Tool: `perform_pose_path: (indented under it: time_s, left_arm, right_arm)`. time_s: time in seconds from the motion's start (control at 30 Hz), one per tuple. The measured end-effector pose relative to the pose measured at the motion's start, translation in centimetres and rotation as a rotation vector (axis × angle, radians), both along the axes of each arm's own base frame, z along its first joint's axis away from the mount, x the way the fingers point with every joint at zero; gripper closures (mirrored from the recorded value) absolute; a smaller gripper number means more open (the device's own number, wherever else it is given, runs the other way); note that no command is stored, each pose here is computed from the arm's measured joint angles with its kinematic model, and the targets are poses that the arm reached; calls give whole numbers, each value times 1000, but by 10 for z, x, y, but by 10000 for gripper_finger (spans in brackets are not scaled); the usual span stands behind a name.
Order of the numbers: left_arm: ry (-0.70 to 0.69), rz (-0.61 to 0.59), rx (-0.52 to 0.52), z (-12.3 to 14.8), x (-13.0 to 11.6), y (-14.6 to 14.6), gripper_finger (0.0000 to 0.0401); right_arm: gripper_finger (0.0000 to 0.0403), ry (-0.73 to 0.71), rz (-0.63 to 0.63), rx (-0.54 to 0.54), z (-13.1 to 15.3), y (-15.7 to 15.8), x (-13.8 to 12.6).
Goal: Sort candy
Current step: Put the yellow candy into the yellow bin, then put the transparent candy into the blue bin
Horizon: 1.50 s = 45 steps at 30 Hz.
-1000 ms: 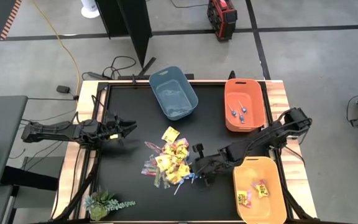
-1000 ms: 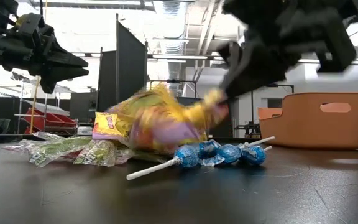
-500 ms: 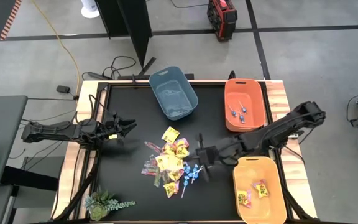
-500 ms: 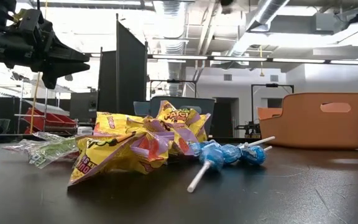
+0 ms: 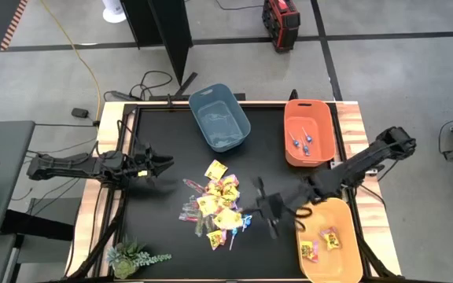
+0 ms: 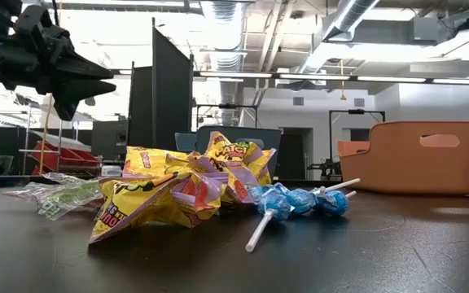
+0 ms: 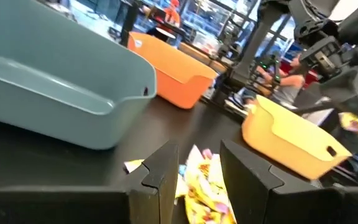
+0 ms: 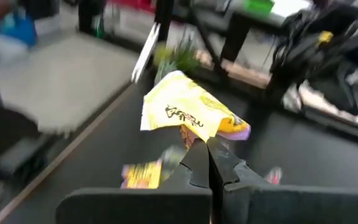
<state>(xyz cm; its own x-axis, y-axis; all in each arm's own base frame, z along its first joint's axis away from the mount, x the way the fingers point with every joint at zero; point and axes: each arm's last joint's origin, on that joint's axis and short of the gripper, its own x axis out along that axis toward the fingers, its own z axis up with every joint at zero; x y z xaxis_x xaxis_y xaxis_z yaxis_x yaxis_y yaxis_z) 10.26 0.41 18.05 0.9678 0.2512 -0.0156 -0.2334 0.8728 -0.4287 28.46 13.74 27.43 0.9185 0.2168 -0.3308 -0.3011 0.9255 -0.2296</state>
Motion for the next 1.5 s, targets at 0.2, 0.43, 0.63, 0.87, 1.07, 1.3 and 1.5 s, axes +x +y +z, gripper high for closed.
perform_pose_path:
  time_s: [0.2,0.43,0.63,0.87,1.07,1.3,1.5]
  left_arm:
    - [51,-33,-32,-5,6,-4,285]
    - [158,-59,-22,-15,19,-9,285]
    - [227,-115,-15,-23,27,-14,285]
    - [256,-180,109,-25,34,-20,285]
    - [299,-282,301,-29,39,-24,283]
    - [366,-292,319,-37,41,-24,226]
    - [482,-285,349,-25,59,-26,172]
  right_arm:
    - [403,106,-18,-48,7,28,-47]
    - [403,310,-149,41,25,45,-126]
    - [403,520,-307,190,24,47,-179]
    - [403,780,-570,277,3,51,-210]
    - [376,839,-760,243,-11,53,-214]
    - [244,839,-794,217,-17,57,-211]
    - [149,838,-810,201,-16,54,-209]
